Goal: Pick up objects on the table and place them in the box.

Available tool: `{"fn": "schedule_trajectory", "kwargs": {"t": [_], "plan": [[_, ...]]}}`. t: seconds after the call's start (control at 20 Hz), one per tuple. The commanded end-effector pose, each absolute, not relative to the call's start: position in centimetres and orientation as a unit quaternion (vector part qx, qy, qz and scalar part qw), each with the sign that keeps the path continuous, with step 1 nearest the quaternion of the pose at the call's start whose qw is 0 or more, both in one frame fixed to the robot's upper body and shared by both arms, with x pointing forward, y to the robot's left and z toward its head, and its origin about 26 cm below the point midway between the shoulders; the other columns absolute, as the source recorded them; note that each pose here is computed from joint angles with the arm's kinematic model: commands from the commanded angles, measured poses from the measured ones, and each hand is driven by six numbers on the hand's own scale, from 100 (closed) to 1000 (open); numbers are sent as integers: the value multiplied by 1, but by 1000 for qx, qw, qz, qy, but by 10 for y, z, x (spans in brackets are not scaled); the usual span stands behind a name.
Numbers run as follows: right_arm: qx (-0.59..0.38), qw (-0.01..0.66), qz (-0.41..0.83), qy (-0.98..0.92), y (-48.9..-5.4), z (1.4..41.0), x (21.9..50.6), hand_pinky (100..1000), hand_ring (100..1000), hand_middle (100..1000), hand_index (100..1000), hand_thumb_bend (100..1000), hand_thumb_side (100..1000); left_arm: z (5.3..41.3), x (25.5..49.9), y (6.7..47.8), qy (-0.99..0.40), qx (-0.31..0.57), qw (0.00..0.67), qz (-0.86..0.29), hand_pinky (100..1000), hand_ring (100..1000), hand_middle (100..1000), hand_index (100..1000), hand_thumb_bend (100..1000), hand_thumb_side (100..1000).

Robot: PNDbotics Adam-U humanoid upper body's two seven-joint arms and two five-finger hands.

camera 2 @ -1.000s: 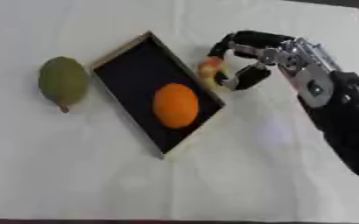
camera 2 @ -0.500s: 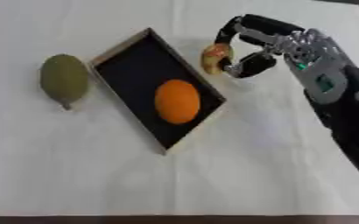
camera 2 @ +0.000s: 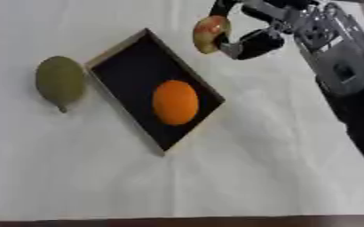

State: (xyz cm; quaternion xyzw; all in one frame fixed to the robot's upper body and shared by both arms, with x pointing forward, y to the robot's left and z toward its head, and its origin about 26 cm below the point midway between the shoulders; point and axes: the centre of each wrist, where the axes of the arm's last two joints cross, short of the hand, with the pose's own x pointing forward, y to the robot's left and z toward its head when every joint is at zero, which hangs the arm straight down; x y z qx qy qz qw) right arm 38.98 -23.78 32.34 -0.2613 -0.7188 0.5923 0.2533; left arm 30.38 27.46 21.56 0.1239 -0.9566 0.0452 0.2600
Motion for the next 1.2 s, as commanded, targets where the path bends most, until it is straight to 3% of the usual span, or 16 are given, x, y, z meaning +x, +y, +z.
{"fn": "schedule_trajectory", "kwargs": {"t": [0.05,0.95,1.15,1.2], "plan": [[-258,225,600,-723,-227,342,381,878,697,541,661,100,100,222,302,275,-960,121,250,39,687,730,758,811,228,648],[-206,254,683,-653,-173,292,439,883,726,577,693,100,100,225,303,270,-962,107,248,40,688,730,759,811,228,648],[-209,251,689,-648,-171,285,444,893,769,651,762,100,100,226,303,270,-962,106,248,40,688,731,759,811,228,649],[-211,248,689,-648,-171,285,444,902,794,693,804,100,147,226,303,270,-962,106,248,40,688,731,759,811,228,649]]}}
